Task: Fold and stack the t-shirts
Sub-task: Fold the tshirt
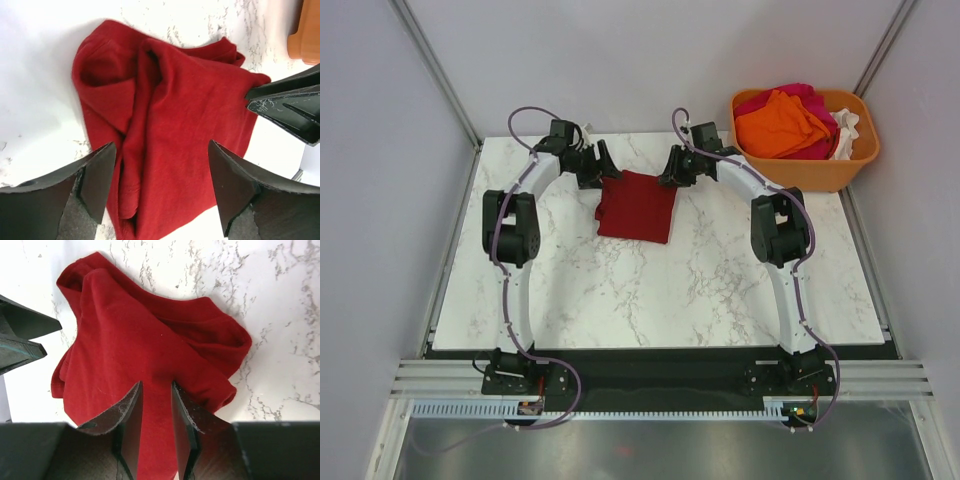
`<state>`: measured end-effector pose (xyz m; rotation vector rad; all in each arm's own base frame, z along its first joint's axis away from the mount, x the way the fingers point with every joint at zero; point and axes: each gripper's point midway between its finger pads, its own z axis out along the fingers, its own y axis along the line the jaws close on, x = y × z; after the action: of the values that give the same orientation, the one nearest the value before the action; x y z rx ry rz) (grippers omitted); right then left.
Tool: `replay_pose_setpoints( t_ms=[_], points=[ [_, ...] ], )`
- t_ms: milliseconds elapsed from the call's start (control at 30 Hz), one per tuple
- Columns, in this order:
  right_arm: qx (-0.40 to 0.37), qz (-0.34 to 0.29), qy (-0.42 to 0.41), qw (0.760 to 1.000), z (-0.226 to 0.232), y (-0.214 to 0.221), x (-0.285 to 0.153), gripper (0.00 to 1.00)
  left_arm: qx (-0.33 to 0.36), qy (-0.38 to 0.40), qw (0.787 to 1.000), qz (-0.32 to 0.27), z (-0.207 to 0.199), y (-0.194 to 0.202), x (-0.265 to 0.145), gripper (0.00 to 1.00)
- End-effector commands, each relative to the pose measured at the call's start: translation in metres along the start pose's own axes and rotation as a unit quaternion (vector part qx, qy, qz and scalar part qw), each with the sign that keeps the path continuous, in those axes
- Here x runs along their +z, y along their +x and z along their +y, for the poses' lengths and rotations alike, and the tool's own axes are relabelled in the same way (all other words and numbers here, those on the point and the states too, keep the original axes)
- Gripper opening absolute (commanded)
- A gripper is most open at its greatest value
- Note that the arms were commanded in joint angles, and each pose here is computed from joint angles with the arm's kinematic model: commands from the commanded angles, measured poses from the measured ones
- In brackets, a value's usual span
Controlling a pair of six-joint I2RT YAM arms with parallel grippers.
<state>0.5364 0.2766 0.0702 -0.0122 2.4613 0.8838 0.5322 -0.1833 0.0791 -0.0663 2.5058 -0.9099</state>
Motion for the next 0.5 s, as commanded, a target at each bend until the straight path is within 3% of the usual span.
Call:
replay_pose_setpoints(
  t_ms=[0, 167, 467],
  points=[
    [-0.032, -0.025, 0.001, 0.999, 0.008, -0.015, -0.007, 0.37, 0.065, 0.029, 0.997, -0.036, -0.028, -0.024, -0.005, 0.79],
    [-0.032, -0.021, 0.005, 0.999, 0.003, -0.012, -0.007, 0.37, 0.058, 0.019, 0.997, -0.040, -0.021, -0.030, 0.013, 0.64],
    [-0.039, -0.030, 0.017, 0.999, -0.002, -0.016, -0.024, 0.37, 0.060, 0.025, 0.997, -0.039, -0.023, -0.035, 0.044, 0.63]
  ],
)
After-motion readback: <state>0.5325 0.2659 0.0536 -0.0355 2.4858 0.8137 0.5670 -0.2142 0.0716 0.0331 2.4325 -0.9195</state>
